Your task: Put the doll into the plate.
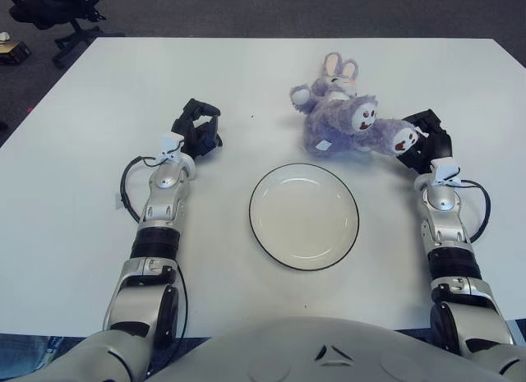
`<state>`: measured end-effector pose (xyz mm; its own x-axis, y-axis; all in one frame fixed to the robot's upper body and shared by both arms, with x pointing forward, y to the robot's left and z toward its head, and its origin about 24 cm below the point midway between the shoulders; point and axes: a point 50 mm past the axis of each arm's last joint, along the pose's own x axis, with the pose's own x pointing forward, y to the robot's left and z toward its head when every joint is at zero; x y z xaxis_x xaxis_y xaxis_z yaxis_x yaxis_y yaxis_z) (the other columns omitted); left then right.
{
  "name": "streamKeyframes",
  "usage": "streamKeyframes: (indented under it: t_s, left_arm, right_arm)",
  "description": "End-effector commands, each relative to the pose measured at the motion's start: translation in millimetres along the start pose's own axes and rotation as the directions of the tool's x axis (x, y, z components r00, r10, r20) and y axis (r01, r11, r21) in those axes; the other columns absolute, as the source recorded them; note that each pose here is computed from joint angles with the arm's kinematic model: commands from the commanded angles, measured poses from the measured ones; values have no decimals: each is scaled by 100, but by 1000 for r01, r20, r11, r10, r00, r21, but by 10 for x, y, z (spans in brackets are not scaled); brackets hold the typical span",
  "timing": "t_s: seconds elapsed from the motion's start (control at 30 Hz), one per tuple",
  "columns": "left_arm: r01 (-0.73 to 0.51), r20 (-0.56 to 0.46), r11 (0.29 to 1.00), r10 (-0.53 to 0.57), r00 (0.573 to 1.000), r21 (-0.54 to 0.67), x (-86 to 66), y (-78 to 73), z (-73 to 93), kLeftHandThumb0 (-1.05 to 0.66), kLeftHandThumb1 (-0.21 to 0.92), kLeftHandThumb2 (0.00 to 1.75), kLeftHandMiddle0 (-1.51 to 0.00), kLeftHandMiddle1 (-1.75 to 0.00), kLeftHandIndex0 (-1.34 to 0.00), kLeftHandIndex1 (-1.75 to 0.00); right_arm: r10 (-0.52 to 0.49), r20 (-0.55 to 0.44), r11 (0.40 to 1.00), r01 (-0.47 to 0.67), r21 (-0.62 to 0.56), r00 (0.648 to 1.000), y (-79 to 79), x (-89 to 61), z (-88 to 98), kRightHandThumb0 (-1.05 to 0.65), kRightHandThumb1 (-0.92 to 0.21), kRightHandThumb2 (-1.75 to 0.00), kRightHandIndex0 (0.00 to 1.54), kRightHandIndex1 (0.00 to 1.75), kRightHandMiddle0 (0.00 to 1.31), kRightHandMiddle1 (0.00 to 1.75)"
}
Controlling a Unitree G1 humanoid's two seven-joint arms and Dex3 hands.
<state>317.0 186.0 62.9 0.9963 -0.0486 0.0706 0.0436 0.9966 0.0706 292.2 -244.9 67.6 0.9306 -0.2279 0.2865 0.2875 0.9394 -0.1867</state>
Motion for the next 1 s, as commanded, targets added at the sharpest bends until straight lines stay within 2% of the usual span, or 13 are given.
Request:
streamKeyframes:
  t_s: [0.0,0.33,0.37,0.4,0.47,0.53,0.8,0.83,0.87,0.9,0.93,0.97]
  left_arm:
    - [10,-84,1000,-10,996,-1,-78,-47,-175,-37,76,73,-83,-175,-30,-175]
    - [12,-82,1000,-12,997,-7,-77,-51,-175,-37,76,73,-83,-175,-30,-175]
    - [13,-81,1000,-14,997,-12,-76,-56,-176,-37,76,73,-83,-175,-30,-175]
    - [16,-76,1000,-18,997,-21,-66,-52,-166,-37,76,73,-82,-175,-30,-175]
    - [19,-69,999,-22,997,-35,-53,-42,-149,-36,84,55,-77,-175,-33,-167]
    - [20,-65,999,-23,998,-42,-48,-38,-142,-36,88,46,-74,-175,-34,-163]
    - [22,-61,999,-25,998,-46,-46,-41,-140,-36,92,37,-71,-175,-36,-159]
    - [25,-53,998,-29,998,-64,-47,-46,-139,-36,92,37,-71,-175,-36,-159]
    - [28,-47,997,-31,998,-77,-47,-49,-138,-36,92,37,-70,-175,-36,-159]
    - [29,-43,996,-33,999,-86,-47,-53,-138,-36,92,37,-70,-175,-36,-159]
    - [31,-40,995,-35,999,-92,-47,-55,-138,-36,92,37,-69,-175,-36,-159]
    - [32,-40,995,-35,999,-93,-46,-57,-139,-36,92,36,-69,-175,-36,-159]
  right_arm:
    - [-2,8,1000,2,28,1000,7,-96,-94,-1,-92,-29,55,139,27,145]
    - [-5,44,999,3,33,999,-5,-82,-94,-1,-92,-31,52,141,26,147]
    - [-6,62,1000,4,25,998,-39,-54,-59,-1,-92,-31,52,141,26,147]
    - [-7,93,1000,6,16,996,-137,3,26,-1,-92,-31,52,141,26,147]
    - [-5,131,1000,4,4,991,-261,70,142,0,-92,-31,52,140,25,148]
    - [1,142,1000,-1,1,990,-302,86,177,0,-92,-32,52,138,24,151]
    - [9,142,1000,-10,3,990,-324,87,192,0,-92,-33,52,134,21,157]
    - [80,186,996,-72,-51,979,-393,52,290,0,-92,-33,52,134,21,158]
    - [138,214,988,-120,-94,967,-434,22,365,-11,-87,-26,44,96,19,125]
    - [178,229,981,-153,-123,957,-458,-1,416,-15,-86,-22,43,79,21,110]
    - [207,236,974,-177,-141,949,-472,-20,450,-21,-85,-15,44,51,24,85]
    - [214,236,973,-184,-142,948,-477,-26,458,-24,-84,-10,43,32,27,68]
